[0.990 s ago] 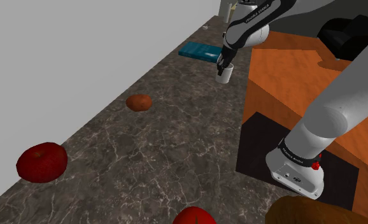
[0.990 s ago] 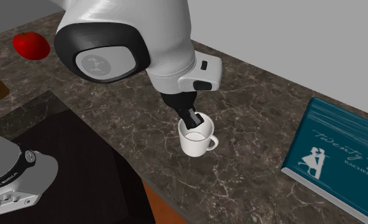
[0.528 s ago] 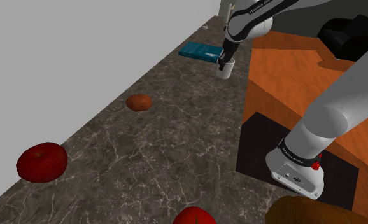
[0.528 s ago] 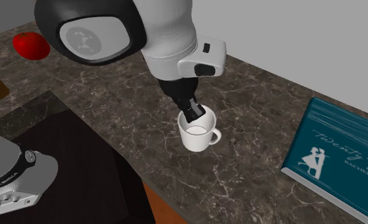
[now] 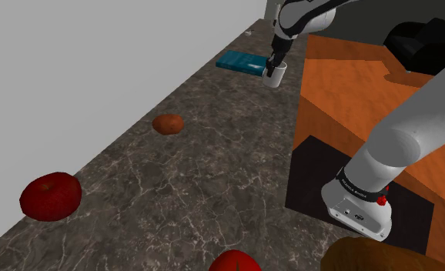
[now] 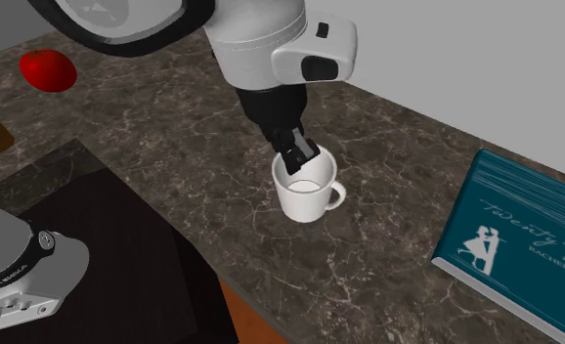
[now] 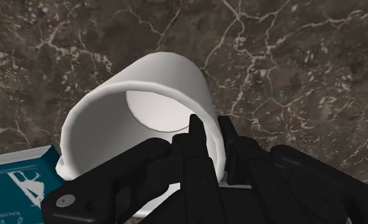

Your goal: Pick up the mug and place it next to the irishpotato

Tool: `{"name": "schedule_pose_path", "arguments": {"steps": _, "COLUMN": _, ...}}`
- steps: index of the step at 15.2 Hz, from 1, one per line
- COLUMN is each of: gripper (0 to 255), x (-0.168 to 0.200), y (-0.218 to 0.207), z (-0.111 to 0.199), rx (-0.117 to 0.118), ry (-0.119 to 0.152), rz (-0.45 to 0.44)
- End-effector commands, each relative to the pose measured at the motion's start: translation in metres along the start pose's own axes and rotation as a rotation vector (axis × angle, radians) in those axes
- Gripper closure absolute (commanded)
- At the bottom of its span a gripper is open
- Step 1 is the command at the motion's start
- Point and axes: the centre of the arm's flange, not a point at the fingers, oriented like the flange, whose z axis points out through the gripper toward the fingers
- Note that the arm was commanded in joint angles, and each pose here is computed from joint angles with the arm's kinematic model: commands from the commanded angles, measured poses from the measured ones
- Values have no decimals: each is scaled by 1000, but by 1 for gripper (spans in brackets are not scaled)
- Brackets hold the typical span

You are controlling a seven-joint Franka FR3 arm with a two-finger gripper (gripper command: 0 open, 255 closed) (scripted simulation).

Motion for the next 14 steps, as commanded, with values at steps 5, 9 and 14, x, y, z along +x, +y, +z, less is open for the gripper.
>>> {"name": "schedule_pose_path", "arguments": {"steps": 5, "gripper": 255, "x": 4, "y": 2, "z": -32, "rx": 0, "ry": 0, "rz": 0}}
{"name": "schedule_pose_path", "arguments": {"steps": 9, "gripper": 255, "x": 7, "y": 4, "z": -53, "rx": 0, "ry": 0, "rz": 0}}
{"name": "schedule_pose_path", "arguments": {"steps": 14, "gripper": 255, "x": 12, "y": 6, "z": -79, "rx": 0, "ry": 0, "rz": 0}}
